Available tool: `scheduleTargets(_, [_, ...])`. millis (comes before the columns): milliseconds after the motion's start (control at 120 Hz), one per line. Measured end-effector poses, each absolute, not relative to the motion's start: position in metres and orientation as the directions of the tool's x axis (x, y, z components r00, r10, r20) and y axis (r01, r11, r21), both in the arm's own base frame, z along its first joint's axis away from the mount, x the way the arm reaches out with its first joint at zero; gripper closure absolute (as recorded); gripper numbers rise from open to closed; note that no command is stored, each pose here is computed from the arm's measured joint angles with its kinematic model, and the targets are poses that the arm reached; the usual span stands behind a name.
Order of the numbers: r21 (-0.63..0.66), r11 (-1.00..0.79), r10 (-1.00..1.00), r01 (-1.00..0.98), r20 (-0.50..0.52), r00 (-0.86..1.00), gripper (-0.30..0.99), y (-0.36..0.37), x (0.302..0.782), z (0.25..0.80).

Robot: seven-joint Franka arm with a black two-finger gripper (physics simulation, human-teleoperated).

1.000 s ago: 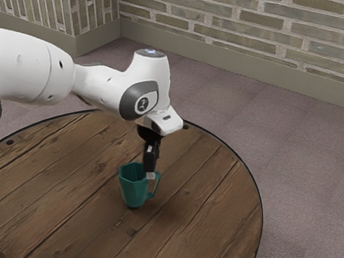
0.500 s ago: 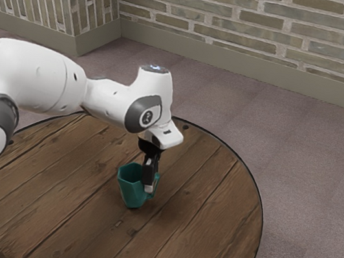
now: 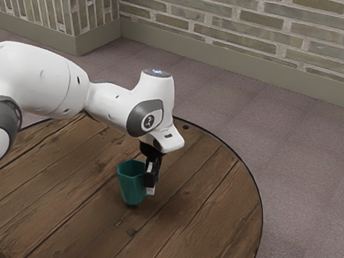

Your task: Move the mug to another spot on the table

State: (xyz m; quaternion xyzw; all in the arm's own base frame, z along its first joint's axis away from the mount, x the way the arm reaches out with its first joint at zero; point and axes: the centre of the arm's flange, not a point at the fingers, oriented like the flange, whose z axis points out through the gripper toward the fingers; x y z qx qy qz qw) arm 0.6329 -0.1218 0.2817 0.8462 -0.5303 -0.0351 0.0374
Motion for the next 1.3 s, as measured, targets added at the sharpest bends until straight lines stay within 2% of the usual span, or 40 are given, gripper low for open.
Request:
scheduleTargets(142, [0.097, -0.435, -0.9, -0.895, -0.02, 0.435, 0.38, -0.122, 0.633, 0.283])
scheduleTargets(317, [0.089, -0.438, -0.899, -0.894, -0.022, 0.438, 0.52, -0.122, 0.634, 0.285])
scheduleTargets(542, [0.049, -0.437, -0.899, -0.898, 0.002, 0.438, 0.67, -0.126, 0.645, 0.309])
scheduleTargets(767, [0.022, -0.443, -0.896, -0.896, 0.012, 0.443, 0.73, -0.123, 0.646, 0.328])
scheduleTargets(883, [0.021, -0.483, -0.875, -0.875, 0.001, 0.483, 0.74, -0.095, 0.637, 0.337])
scheduleTargets(1125, [0.058, -0.585, -0.811, -0.809, -0.061, 0.582, 0.75, -0.025, 0.608, 0.314])
scheduleTargets(1300, [0.099, -0.613, -0.79, -0.784, -0.09, 0.606, 0.76, -0.012, 0.579, 0.287])
